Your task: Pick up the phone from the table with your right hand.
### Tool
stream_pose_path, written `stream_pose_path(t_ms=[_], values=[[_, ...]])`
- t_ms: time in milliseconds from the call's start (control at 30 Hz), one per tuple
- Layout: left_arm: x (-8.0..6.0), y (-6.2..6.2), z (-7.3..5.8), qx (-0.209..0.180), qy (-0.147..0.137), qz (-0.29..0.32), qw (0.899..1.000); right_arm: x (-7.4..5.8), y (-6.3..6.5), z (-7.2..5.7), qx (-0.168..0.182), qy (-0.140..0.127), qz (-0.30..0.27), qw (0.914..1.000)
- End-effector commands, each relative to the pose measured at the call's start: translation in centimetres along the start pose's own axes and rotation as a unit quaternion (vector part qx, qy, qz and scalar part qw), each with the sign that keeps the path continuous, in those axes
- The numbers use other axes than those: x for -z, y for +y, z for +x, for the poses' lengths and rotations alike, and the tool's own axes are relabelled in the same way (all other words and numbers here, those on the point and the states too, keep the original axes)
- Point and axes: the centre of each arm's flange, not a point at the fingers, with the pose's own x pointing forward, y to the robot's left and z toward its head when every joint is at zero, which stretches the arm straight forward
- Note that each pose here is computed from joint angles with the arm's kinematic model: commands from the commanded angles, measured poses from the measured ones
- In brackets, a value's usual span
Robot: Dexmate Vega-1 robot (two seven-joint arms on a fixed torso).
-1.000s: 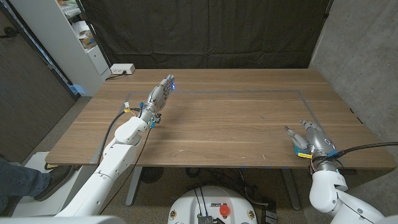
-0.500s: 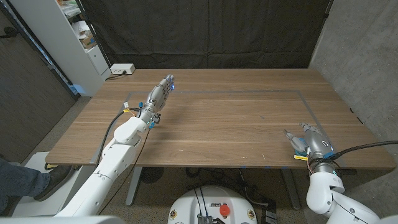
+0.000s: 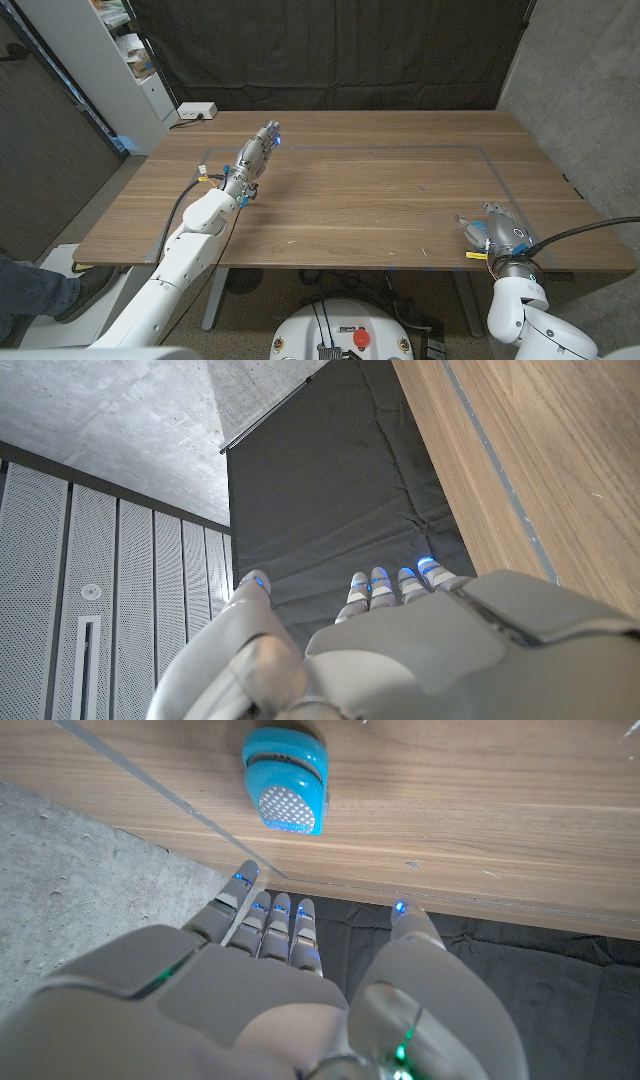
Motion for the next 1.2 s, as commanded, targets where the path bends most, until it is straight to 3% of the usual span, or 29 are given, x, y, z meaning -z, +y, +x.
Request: stream_pose_path(t_ms=[33, 767, 1200], values=[[0.1, -0.2, 0.0, 0.001, 0.001, 0.002, 1.0, 0.6, 0.7, 0.0, -0.011, 0.019, -0.021, 0.9995], [-0.3, -1.0, 0.2, 0.011, 0.001, 0.01, 1.0, 1.3, 2.1, 0.7, -0.019, 0.032, -0.027, 0.9989], [-0.3, -1.1, -0.4, 0.01, 0.005, 0.016, 1.0, 1.8, 2.6, 1.3, -0.023, 0.038, -0.021, 0.9988]])
